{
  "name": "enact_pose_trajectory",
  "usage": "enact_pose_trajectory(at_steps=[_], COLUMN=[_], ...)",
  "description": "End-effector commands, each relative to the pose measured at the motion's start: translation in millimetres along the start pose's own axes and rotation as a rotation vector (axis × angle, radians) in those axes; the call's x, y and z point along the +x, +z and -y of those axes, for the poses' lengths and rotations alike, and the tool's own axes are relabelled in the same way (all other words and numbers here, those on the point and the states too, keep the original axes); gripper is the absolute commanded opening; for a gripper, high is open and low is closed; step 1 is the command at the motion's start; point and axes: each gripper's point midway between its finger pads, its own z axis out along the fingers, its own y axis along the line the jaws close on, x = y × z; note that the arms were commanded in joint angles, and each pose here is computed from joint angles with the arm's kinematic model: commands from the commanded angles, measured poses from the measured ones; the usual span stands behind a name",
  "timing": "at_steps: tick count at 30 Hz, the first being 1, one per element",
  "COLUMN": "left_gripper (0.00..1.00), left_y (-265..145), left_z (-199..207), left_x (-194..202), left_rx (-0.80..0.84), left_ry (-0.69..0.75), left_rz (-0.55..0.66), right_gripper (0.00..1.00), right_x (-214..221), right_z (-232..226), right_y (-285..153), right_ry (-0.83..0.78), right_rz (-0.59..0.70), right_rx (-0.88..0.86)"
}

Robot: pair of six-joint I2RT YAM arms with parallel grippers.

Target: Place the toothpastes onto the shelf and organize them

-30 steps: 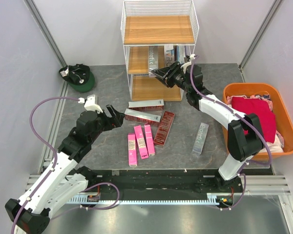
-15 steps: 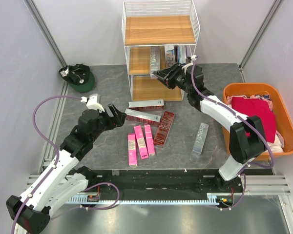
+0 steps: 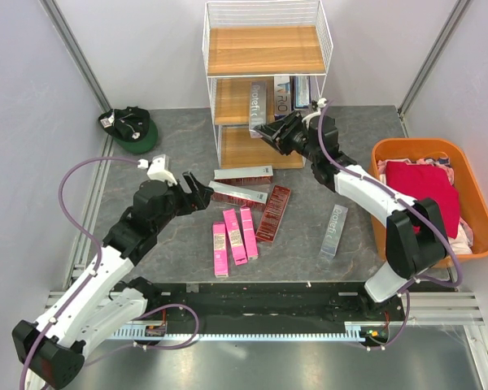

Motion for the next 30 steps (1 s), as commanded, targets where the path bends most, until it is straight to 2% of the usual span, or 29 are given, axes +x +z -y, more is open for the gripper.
enact_pose_trajectory(at_steps=[1,5,18,21,24,25,30], left_gripper=[0.90,0.89,0.88,0.81,0.71,0.64,0.49], left_y=[2,3,18,24,33,35,51], left_z=[18,25,59,72,81,84,101], left_x=[-18,-23,-48,-48,-49,-49,-54], left_rx=[0.060,0.088,0.179,0.233,0.263,0.269,0.308], left_ry=[-0.009,-0.006,0.034,0.046,0.056,0.060,0.085], left_rz=[0.043,0.052,0.062,0.036,0.027,0.021,0.014], right_gripper=[0.18,0.18,0.20,0.20,0.20,0.20,0.22], right_x=[-3,-3,-9,-14,-17,-18,-21], right_z=[-22,-27,-17,-16,-16,-17,-16], right_y=[-11,-18,-22,-26,-27,-27,-22], right_ry=[0.010,0.034,0.023,0.026,0.026,0.027,0.049], right_rz=[0.029,0.039,0.064,0.083,0.093,0.095,0.088], right_rx=[-0.084,-0.110,-0.047,-0.038,-0.042,-0.043,-0.056])
